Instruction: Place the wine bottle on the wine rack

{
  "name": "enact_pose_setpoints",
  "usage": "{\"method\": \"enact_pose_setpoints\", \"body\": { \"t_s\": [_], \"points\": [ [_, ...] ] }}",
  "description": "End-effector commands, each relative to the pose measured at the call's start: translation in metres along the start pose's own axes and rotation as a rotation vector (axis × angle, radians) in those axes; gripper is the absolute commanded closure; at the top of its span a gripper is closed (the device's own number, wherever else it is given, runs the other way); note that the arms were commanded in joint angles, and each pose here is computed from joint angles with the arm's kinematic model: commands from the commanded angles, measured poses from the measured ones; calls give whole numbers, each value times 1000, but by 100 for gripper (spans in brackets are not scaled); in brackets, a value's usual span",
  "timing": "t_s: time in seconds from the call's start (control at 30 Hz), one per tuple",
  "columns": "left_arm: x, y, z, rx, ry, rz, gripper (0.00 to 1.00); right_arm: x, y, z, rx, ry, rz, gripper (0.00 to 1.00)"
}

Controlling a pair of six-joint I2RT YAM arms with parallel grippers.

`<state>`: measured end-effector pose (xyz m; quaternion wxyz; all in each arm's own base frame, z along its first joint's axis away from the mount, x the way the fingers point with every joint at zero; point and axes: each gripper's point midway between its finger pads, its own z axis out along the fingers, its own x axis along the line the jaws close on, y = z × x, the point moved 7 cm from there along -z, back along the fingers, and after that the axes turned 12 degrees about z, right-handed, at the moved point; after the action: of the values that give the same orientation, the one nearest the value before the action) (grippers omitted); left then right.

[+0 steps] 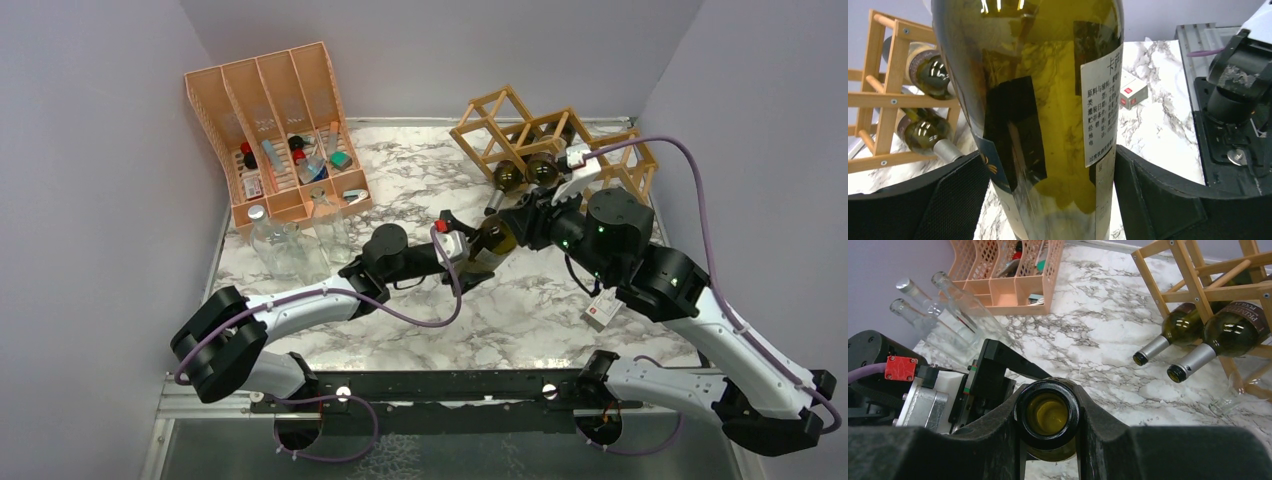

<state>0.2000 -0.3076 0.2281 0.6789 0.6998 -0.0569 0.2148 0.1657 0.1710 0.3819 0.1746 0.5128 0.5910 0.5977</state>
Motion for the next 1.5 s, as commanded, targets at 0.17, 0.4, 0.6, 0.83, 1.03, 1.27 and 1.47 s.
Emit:
{"method": "enact_pose_setpoints", "body": {
  "t_s": [0.17, 0.4, 0.6, 0.83, 1.03, 1.27, 1.47],
  "points": [
    [9, 22, 7, -116, 4, 35, 8, 21, 19, -13, -91, 180, 69, 99],
    [11, 20, 8, -104, 21, 38, 17, 22, 15, -17, -75, 204, 74, 99],
    [23, 24, 12, -104, 68, 143, 95, 19, 7, -18, 6, 167, 75, 82],
    [48, 35, 10, -87, 178, 392, 100, 11, -11, -24, 158, 103, 61, 40],
    [58, 46, 6, -86, 175, 744, 100, 3, -4, -38, 154, 48, 46, 29],
    [69, 75, 0, -115, 184, 1210, 100, -4, -2, -52, 169, 22, 17, 28],
    [80, 103, -2, -107, 212, 1419, 100, -12, -25, -56, 271, 14, -1, 28]
  ]
}}
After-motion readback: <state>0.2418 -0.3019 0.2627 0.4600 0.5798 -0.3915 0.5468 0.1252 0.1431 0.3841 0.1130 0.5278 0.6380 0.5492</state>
